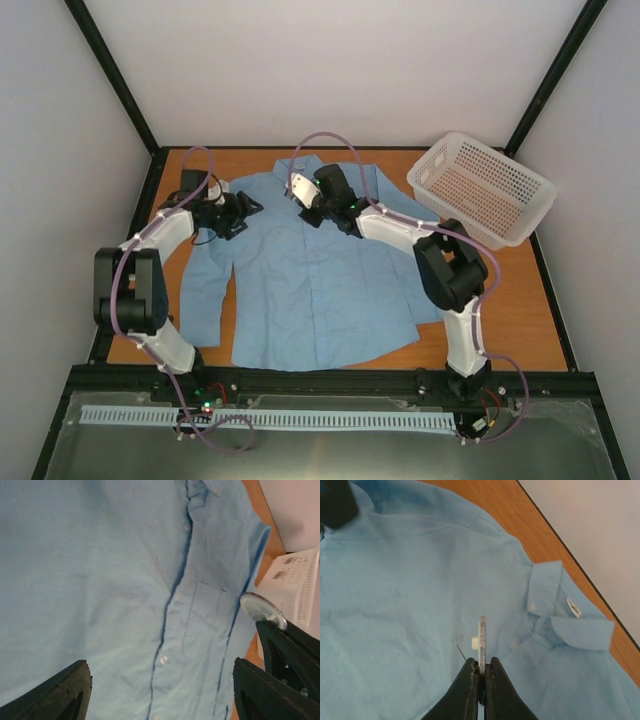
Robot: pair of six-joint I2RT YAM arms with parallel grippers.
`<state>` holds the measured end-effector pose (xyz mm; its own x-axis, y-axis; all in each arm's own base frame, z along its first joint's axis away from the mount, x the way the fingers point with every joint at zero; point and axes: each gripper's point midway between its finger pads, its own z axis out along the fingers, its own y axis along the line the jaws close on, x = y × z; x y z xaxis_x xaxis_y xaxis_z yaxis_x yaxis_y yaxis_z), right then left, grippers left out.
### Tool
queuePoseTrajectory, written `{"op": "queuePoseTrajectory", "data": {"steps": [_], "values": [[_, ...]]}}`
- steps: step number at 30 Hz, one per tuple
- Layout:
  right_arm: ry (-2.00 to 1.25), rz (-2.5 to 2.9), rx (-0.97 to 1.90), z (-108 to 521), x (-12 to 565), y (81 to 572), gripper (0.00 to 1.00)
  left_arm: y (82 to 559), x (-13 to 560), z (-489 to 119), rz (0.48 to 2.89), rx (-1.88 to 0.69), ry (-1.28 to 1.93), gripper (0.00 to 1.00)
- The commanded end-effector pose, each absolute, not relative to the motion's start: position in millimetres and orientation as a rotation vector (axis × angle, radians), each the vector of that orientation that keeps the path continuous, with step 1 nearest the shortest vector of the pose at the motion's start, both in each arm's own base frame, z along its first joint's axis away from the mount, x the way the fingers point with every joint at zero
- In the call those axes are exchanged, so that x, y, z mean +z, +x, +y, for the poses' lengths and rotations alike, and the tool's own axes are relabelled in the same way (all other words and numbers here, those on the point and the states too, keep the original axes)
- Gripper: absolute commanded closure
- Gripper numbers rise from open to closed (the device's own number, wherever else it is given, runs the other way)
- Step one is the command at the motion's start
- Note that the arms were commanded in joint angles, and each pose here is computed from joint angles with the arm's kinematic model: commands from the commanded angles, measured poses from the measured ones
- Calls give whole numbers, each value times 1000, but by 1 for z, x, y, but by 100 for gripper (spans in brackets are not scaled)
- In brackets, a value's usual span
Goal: Pin the brooch onto the clothing
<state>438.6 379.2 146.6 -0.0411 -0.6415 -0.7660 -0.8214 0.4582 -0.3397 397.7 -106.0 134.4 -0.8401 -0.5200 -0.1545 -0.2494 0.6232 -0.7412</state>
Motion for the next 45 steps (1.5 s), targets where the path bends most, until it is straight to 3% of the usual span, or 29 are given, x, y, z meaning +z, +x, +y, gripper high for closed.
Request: {"op": "queuePoseTrajectory", "data": {"steps": [1,9,18,28,35,40,45], "values": [[-1228,1653,314,411,147,457,97,438,131,-107,2460,-1061,-460,24],[-1130,1692,349,428,124,495,97,508,92,-92,2506,-858,-311,38],[-1104,1720,393,430,114,510,97,525,61,-84,2547,-628,-108,27],[-1074,1775,401,420,97,518,97,527,50,-121,2556,-660,114,26],[-1076,1773,414,422,93,518,97,513,37,-131,2583,-737,86,52],[-1090,1768,405,422,89,518,97,499,30,-129,2610,-733,86,56],[-1103,1766,413,423,88,517,97,490,27,-130,2621,-750,82,70]]}}
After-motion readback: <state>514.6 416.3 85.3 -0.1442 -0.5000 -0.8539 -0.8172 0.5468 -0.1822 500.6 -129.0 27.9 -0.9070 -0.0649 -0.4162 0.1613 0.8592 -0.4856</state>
